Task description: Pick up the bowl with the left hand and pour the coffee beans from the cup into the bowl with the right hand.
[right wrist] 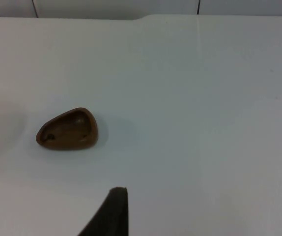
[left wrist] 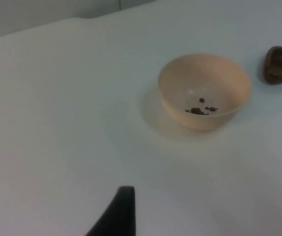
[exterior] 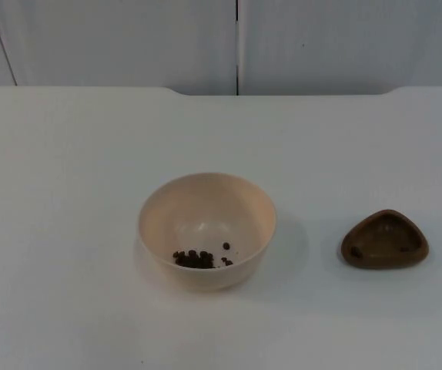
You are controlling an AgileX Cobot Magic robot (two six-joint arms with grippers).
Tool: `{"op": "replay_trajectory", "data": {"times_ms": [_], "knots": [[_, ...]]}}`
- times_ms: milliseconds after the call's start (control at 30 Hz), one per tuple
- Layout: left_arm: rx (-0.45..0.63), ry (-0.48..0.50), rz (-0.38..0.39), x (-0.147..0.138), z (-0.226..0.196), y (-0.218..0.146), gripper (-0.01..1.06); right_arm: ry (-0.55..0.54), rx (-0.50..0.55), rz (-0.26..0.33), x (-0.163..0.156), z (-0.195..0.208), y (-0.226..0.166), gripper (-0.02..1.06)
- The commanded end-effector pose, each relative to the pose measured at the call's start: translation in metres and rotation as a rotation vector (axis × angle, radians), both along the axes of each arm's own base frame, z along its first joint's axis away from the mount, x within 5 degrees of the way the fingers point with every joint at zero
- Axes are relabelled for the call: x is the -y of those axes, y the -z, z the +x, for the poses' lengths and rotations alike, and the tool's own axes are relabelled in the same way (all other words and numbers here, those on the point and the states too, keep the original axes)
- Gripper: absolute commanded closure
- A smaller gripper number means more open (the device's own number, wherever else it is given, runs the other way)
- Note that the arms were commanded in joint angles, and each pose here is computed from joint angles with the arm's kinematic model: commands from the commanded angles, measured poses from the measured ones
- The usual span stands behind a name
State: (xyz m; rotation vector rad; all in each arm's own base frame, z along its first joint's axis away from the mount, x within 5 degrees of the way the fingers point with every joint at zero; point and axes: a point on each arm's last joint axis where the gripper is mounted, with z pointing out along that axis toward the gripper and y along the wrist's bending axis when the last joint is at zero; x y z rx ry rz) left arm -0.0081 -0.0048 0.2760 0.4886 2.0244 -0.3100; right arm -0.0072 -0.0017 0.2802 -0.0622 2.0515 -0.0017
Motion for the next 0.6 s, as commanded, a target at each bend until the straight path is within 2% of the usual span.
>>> {"op": "replay_trajectory", "data": {"times_ms": [0, 200, 367, 500, 567], "knots": [[0.009, -0.004, -0.004, -0.0002, 0.0006, 0.0005, 0.0, 0.004, 0.006, -0.001, -0.0002, -0.0002, 0.0, -0.01], [0.01, -0.017, -0.004, -0.0001, 0.0007, 0.0005, 0.0, 0.004, 0.008, -0.002, -0.0002, -0.0001, -0.0001, -0.01], [0.011, -0.086, -0.002, 0.0002, 0.0011, 0.0005, 0.0, 0.004, 0.008, -0.002, -0.0002, -0.0001, -0.0001, -0.01], [0.011, -0.187, -0.001, 0.0009, 0.0016, 0.0005, 0.0, 0.005, 0.008, 0.002, -0.0002, -0.0001, -0.0001, -0.01], [0.011, -0.195, -0.001, 0.0009, 0.0017, 0.0005, 0.0, 0.005, 0.008, 0.002, -0.0002, -0.0001, -0.0001, -0.01]]}}
